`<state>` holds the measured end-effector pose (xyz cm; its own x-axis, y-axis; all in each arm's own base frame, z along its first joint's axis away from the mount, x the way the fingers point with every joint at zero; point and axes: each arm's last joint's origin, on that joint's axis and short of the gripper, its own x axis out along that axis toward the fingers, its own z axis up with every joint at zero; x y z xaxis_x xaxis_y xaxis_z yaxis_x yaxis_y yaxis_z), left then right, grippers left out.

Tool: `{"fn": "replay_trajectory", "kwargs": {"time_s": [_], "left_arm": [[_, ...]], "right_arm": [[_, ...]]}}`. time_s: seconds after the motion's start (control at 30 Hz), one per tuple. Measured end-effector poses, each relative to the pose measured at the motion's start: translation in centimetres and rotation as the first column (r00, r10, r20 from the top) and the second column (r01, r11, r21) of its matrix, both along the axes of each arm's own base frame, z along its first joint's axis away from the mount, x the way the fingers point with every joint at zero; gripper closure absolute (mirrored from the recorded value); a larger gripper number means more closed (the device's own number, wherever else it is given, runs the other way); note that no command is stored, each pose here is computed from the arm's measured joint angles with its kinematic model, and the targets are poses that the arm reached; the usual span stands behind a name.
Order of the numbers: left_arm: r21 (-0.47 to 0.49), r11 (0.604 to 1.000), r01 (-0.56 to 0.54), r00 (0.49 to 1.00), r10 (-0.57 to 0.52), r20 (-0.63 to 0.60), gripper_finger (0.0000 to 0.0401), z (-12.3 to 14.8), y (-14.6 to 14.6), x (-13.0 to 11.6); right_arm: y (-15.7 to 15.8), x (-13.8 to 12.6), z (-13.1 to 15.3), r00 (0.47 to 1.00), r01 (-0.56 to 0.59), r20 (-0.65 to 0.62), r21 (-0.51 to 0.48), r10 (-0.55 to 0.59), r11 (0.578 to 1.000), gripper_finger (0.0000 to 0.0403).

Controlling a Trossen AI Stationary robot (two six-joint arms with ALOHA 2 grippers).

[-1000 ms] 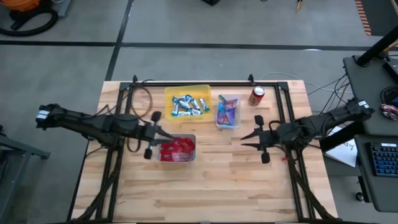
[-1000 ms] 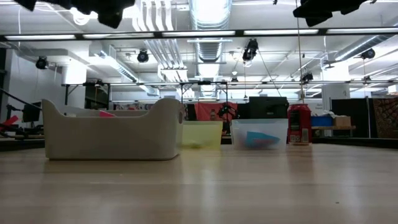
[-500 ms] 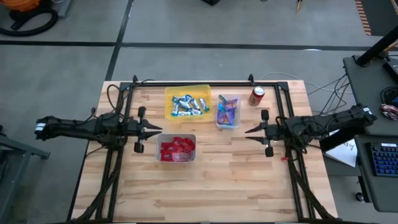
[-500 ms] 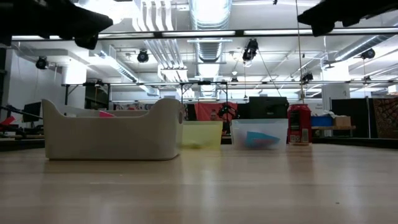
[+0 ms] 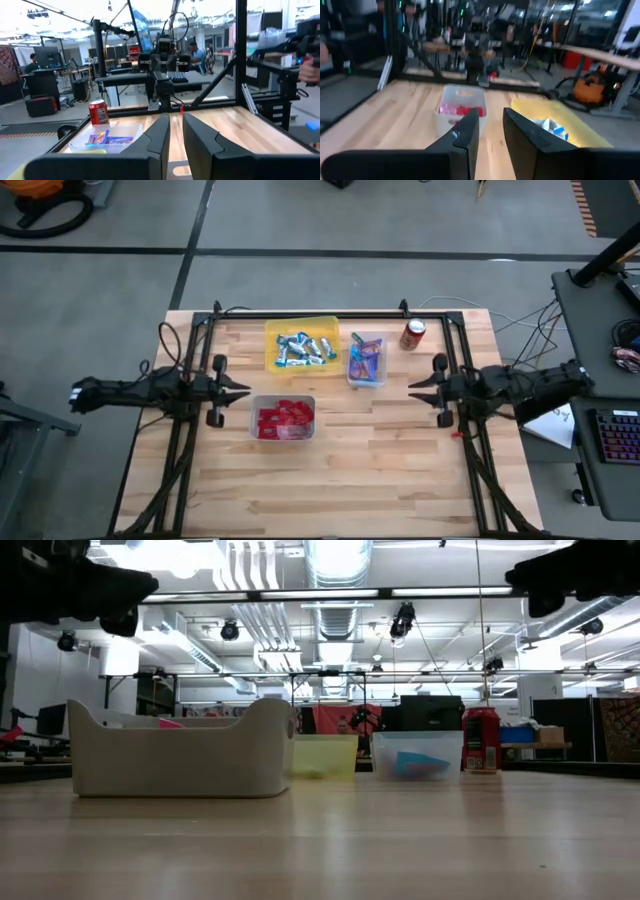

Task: Sort candy
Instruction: Return to Home Position

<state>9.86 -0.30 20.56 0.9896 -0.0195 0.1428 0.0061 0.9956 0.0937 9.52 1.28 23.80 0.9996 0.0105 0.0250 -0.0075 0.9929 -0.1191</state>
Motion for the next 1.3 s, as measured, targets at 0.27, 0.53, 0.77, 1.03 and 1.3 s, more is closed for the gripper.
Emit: {"fn": "replay_trajectory", "kwargs": {"time_s": [0.27, 0.53, 0.77, 1.03, 1.3], "left_arm": [[-0.059, 0.998, 0.018, 0.999, -0.015, 0.047, 0.0364, -2.0, 0.0, -0.4], [-0.098, 0.995, 0.020, 1.000, -0.019, 0.016, 0.0364, -2.4, 0.0, -0.2], [-0.185, 0.968, -0.171, 0.983, 0.154, -0.103, 0.0364, -3.5, 0.5, 0.0], [-0.183, 0.967, -0.179, 0.979, 0.157, -0.127, 0.0364, -3.7, 0.5, 0.1], [-0.179, 0.967, -0.182, 0.977, 0.157, -0.143, 0.0364, -3.8, 0.5, 0.2]], "right_arm": [[-0.3, -1.4, -1.9, 0.996, 0.007, 0.086, 0.013, -0.009, 1.000, 0.0337], [-0.3, -1.2, -2.6, 0.998, 0.006, 0.061, -0.025, -0.005, 1.000, 0.0344], [-0.2, -0.6, -4.4, 1.000, 0.015, 0.016, -0.097, -0.013, 0.995, 0.0345], [-0.2, 0.1, -6.3, 0.996, 0.087, 0.050, -0.250, -0.077, 0.964, 0.0345], [-0.4, 0.0, -6.0, 0.990, 0.140, 0.052, -0.247, -0.131, 0.959, 0.0344]]}}
